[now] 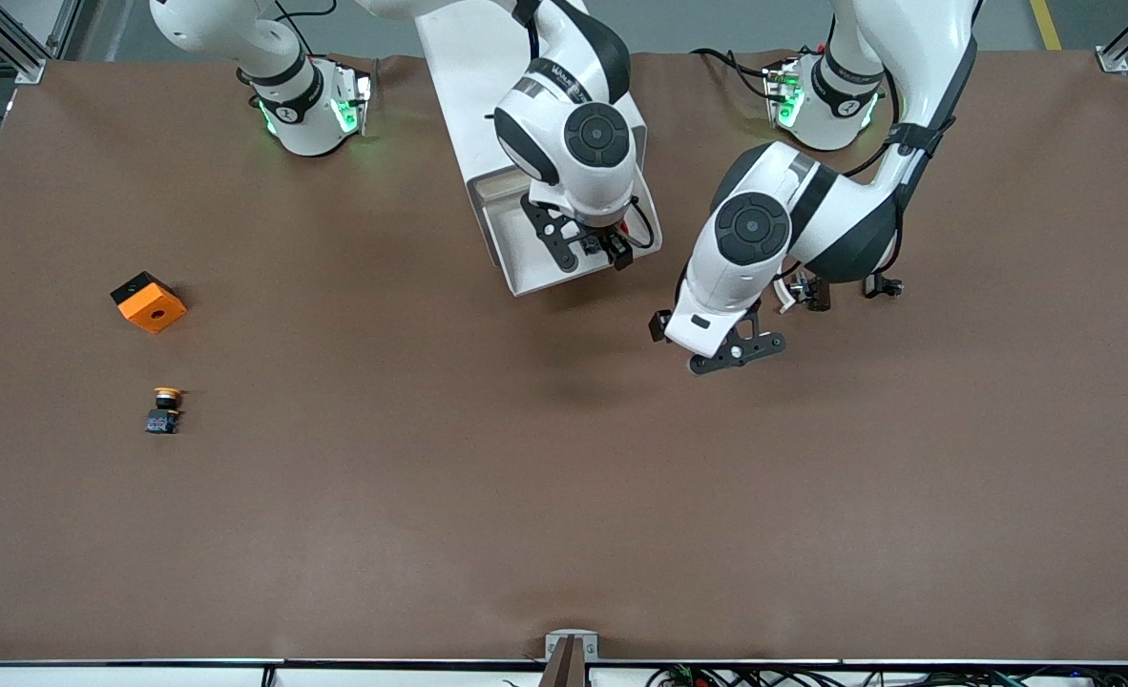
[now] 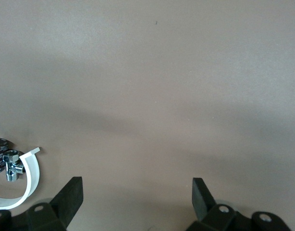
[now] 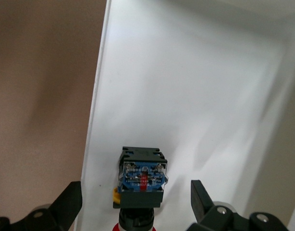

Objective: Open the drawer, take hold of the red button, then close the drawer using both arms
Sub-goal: 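Lift the red button out of the drawer with the right gripper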

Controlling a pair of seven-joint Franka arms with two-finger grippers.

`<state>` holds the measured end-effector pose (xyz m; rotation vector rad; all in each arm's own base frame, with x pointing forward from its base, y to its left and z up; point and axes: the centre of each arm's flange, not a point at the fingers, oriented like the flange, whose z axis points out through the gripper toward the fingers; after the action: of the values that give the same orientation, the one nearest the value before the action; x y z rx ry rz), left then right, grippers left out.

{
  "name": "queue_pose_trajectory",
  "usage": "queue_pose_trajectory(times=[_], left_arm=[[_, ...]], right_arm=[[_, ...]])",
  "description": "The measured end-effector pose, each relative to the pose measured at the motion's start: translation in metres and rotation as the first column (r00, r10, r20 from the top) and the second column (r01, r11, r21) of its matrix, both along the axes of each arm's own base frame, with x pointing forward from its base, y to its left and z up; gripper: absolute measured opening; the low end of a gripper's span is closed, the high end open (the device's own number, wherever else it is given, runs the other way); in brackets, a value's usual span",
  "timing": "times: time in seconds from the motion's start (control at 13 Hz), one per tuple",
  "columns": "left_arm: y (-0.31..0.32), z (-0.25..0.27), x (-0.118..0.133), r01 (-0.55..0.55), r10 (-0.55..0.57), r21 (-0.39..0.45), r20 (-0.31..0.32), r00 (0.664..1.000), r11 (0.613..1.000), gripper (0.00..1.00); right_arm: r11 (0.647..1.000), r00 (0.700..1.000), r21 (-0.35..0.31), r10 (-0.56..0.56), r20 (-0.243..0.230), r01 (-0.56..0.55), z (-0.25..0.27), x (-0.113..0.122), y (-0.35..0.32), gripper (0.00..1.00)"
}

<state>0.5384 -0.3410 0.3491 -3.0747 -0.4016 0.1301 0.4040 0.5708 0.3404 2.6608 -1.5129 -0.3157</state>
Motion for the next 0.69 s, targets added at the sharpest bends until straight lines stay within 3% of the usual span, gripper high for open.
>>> queue_pose_trajectory(times=[0.69], left_arm=[[-0.0009, -0.0078, -0.0005, 0.002, -0.002, 0.004, -0.012, 1.0, 1.0, 1.0]], right_arm=[[1.0, 1.0, -0.016, 0.012, 0.021, -0.012, -0.0003, 0.0021, -0.0019, 1.0]])
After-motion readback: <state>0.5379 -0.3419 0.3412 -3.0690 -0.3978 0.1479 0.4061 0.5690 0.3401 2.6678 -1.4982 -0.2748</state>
